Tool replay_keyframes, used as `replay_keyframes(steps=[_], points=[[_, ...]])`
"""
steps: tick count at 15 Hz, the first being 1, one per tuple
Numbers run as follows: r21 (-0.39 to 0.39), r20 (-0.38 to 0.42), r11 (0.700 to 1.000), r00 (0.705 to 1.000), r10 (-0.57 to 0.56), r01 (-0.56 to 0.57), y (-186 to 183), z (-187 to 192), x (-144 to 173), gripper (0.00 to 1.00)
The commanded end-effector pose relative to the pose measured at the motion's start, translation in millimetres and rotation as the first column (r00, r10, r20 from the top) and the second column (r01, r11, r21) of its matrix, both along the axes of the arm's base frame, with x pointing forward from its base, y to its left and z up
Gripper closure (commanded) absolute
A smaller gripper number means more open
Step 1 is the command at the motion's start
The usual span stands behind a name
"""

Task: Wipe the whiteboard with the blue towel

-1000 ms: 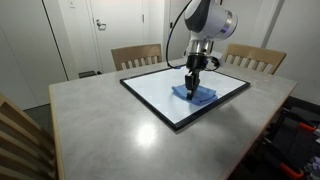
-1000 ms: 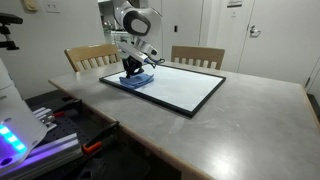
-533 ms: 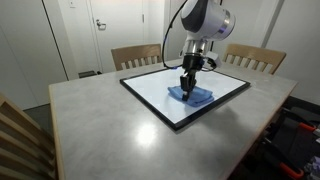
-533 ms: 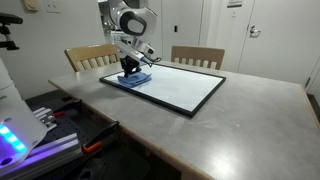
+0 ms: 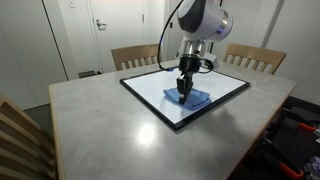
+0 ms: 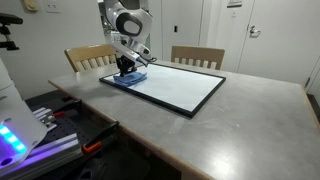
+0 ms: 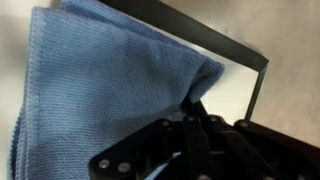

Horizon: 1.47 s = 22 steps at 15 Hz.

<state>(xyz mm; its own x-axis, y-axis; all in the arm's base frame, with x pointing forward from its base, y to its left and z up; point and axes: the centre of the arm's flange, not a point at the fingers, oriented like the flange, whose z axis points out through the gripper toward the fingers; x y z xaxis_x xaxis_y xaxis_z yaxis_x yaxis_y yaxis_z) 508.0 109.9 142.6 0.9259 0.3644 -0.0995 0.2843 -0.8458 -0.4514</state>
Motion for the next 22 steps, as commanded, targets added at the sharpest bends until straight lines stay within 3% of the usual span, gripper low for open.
replay_keyframes(steps=[1,13,22], points=[[0.002,0.005,1.000,1.000,0.003,-0.003,15.2,-7.9,-2.0,0.99],[-0.058,0.013,0.992,0.993,0.113,-0.112,66.5,3.3,11.8,0.99],[-0.092,0.112,0.975,0.970,0.214,-0.204,98.9,44.2,42.2,0.99]])
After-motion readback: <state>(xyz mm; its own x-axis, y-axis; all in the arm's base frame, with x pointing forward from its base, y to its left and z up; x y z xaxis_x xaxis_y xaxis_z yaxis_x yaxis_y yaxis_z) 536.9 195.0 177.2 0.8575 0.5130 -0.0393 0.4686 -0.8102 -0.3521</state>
